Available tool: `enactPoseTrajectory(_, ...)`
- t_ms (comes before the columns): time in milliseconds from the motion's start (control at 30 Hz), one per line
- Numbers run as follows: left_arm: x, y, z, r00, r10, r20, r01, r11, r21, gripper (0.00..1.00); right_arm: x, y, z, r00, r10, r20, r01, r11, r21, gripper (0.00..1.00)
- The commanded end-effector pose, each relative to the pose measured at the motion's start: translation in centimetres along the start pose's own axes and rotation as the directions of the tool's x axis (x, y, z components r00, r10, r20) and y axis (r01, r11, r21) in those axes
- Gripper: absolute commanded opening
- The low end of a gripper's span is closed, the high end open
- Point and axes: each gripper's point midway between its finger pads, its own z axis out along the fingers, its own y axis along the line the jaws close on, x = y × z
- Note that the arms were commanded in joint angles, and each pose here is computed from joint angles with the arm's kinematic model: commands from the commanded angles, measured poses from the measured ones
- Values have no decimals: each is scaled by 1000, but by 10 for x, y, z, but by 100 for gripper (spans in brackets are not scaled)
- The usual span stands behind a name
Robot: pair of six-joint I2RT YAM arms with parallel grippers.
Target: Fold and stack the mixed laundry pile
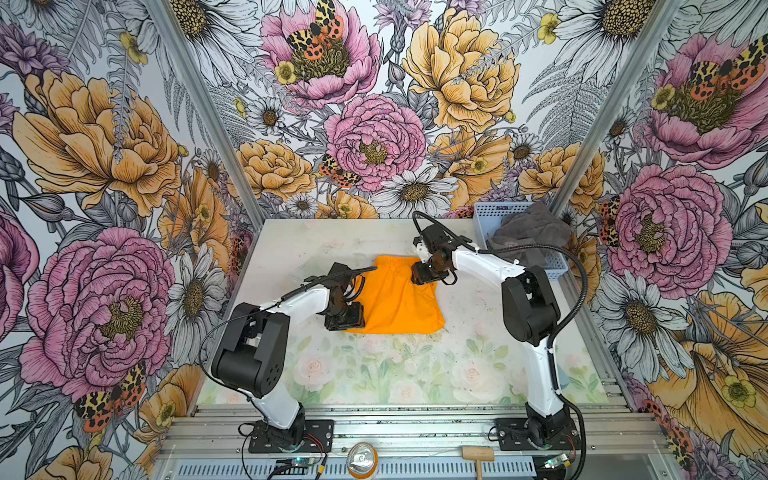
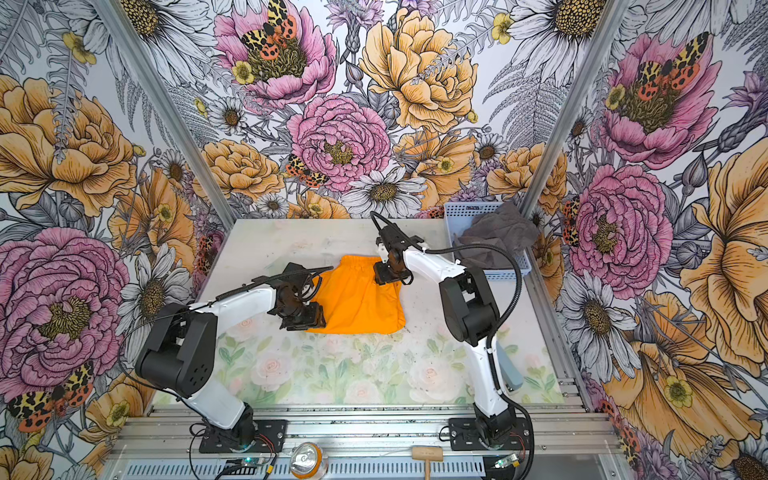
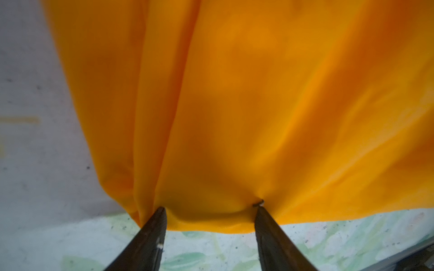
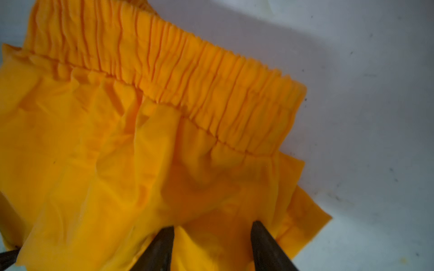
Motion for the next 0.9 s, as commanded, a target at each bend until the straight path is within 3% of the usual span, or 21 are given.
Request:
enactPoseTrajectory(0,-13,-10,-25,997,-22,80,19,999,37,64,19,10,-46,998,63,19,-62,997,-43,56)
enactPoseTrajectory(133,-24,-12,-39,989,-13,145,7,999,46,65,63,15,-59,991,135,3,-134,987,-85,57)
enactPoseTrajectory(300,-19,-5,-31,990,-15,139,9,999,46,63,107,17,-60,975,220,-13,-220,968,-123,57)
enactPoseTrajectory(533,-15,2,-8,993,-19,118,14,999,44,59,132,23,-41,963,268,-39,-270,947,-174,53)
enactPoseTrajectory(700,-9,9,10,996,-31,79,28,999,31,54,131,23,-23,961,274,-45,-277,943,-185,43)
enactPoseTrajectory(867,0,19,22,998,-54,40,54,999,8,47,147,8,-10,952,295,-77,-302,946,-116,29)
